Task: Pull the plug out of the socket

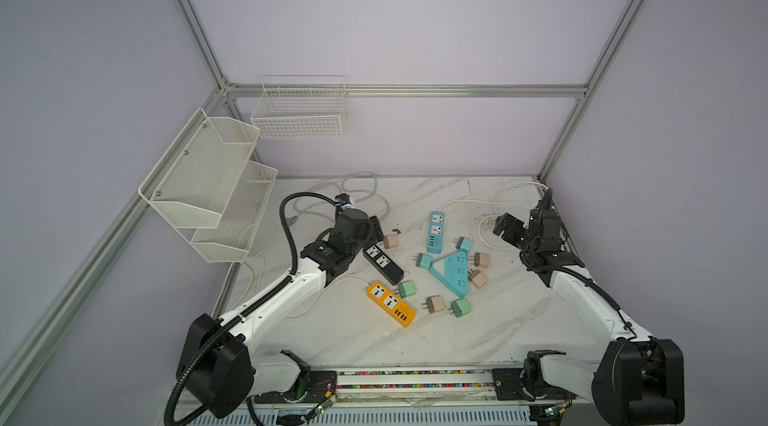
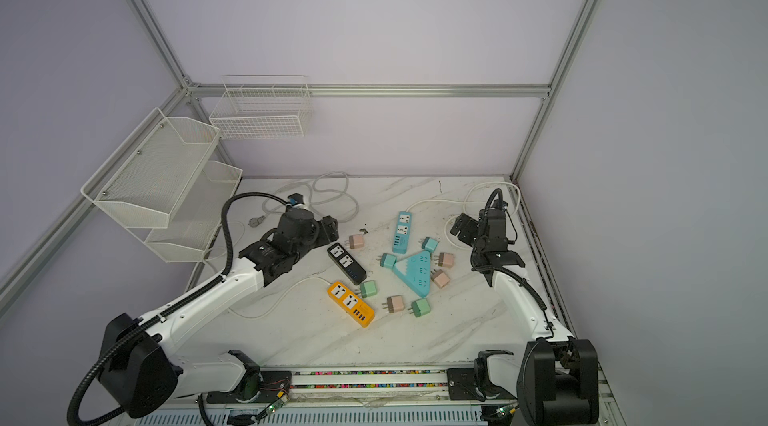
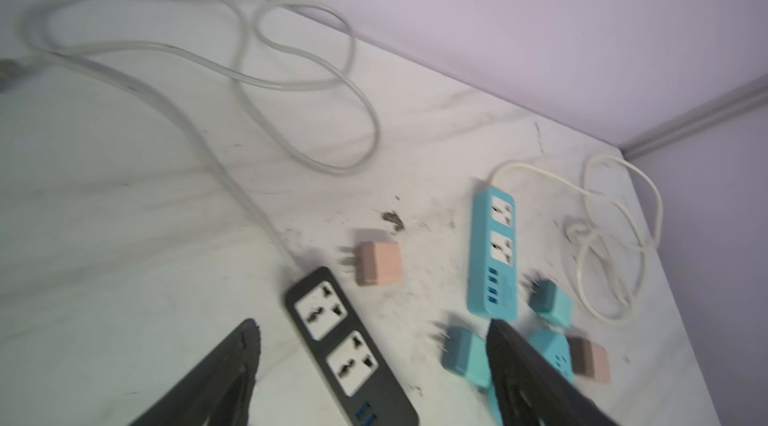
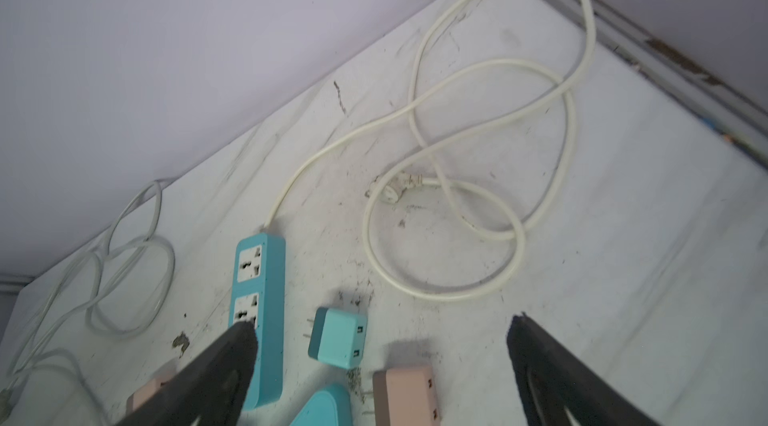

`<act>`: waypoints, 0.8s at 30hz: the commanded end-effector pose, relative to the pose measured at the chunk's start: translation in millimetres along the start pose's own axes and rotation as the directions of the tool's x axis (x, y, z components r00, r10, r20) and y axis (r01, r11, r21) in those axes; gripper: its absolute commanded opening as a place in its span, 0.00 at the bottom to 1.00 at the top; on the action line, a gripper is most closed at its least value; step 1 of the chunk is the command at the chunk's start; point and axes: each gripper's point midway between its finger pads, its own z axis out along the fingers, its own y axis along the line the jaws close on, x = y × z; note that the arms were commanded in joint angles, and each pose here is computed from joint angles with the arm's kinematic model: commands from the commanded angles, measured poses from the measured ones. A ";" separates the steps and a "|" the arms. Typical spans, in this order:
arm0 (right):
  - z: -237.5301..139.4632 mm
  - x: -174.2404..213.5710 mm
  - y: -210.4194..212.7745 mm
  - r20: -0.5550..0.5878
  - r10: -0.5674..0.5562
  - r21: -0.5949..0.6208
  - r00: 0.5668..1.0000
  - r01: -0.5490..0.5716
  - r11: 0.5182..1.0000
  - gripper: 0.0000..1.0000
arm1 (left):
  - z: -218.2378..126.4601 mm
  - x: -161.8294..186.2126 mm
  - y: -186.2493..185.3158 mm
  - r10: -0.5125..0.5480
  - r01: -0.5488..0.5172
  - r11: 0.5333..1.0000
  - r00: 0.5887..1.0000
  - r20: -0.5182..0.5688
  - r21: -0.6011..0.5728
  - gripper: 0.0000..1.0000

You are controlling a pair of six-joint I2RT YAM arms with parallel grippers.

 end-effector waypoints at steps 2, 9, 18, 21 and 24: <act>14.0 -36.3 -28.2 0.225 -0.077 0.170 0.971 0.039 0.985 0.97 | -4.5 -24.8 128.3 0.109 -0.061 0.906 0.990 0.091 -0.419 1.00; 39.3 -32.5 -52.7 0.371 -0.199 0.271 0.907 0.100 0.957 0.97 | 12.3 -33.2 193.8 0.304 -0.146 0.809 0.933 0.194 -0.570 1.00; 68.1 -9.1 -21.4 0.434 -0.285 0.076 0.855 0.280 0.957 0.97 | 38.7 -11.5 169.3 0.395 -0.247 0.889 0.841 0.371 -0.386 0.99; 82.2 4.8 -13.9 0.413 -0.320 0.022 0.853 0.342 0.939 0.97 | 57.5 -0.2 159.6 0.415 -0.310 0.894 0.847 0.333 -0.324 1.00; 74.5 14.5 -9.9 0.437 -0.338 -0.012 0.834 0.381 0.925 0.97 | 60.0 10.2 156.9 0.428 -0.334 0.896 0.822 0.376 -0.291 1.00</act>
